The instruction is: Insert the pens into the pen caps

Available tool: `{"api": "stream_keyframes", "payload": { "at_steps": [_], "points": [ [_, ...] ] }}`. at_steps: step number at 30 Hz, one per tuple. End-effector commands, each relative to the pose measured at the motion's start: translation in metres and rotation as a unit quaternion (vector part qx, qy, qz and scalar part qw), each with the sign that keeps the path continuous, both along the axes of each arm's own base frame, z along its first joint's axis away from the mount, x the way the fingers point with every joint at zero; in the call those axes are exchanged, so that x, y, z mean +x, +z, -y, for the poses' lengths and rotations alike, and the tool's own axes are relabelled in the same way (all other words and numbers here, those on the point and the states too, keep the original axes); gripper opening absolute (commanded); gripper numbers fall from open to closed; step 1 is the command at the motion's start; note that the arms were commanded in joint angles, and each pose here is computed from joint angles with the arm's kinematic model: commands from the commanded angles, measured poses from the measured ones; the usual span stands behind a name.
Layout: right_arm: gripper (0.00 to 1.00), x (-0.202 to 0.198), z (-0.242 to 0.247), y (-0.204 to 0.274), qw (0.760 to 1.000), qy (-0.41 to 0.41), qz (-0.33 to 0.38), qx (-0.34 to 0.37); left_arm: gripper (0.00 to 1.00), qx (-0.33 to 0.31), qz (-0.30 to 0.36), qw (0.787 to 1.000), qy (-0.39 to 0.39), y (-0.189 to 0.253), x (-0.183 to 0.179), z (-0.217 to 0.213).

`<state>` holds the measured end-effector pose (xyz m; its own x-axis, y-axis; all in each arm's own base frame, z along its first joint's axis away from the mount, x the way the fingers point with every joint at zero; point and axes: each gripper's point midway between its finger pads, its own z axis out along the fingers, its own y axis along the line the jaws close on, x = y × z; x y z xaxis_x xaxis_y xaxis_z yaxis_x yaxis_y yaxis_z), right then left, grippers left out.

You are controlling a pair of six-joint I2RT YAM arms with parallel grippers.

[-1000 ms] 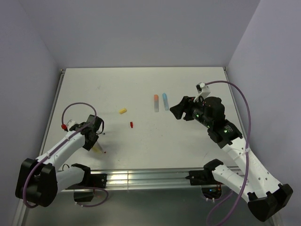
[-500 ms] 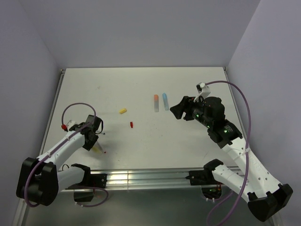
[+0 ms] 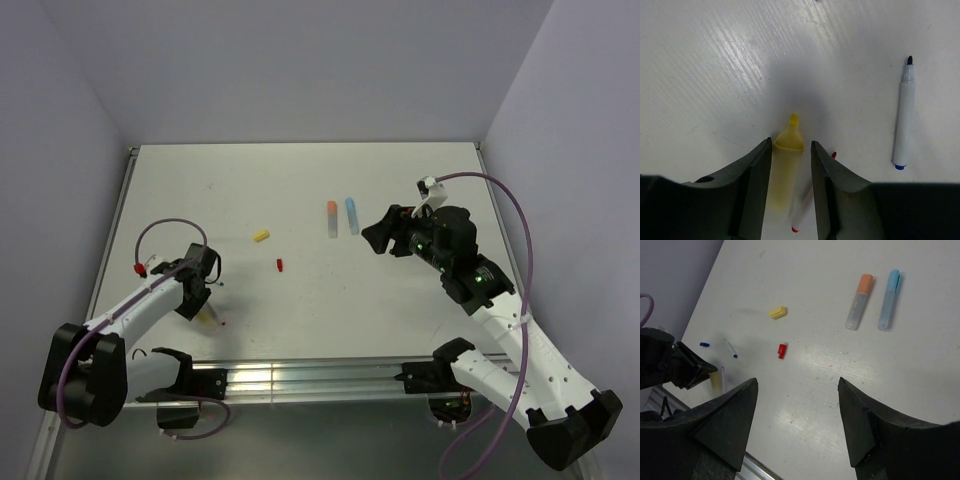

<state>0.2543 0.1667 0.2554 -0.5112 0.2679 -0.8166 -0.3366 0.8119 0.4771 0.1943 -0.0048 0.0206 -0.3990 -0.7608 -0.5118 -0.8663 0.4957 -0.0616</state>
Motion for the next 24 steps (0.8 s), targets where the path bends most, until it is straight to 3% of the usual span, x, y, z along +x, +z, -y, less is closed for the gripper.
{"api": "stream_keyframes", "payload": {
  "at_steps": [1,8,21,24],
  "points": [
    [0.73,0.004,0.003,0.007,1.0,-0.005,0.024,-0.001,0.41,-0.006,-0.009,1.0,-0.007,-0.005,0.002,0.003],
    [0.73,0.004,0.003,0.007,1.0,-0.004,0.024,-0.001,0.38,-0.011,-0.016,1.0,-0.009,-0.01,0.0,0.005],
    [0.73,0.004,0.002,0.007,1.0,-0.002,0.022,-0.002,0.0,-0.011,-0.008,1.0,-0.026,0.01,0.008,0.008],
    [0.73,0.004,0.002,0.006,1.0,-0.003,0.022,-0.003,0.0,-0.004,0.0,0.999,-0.038,0.026,0.016,0.007]
  ]
}}
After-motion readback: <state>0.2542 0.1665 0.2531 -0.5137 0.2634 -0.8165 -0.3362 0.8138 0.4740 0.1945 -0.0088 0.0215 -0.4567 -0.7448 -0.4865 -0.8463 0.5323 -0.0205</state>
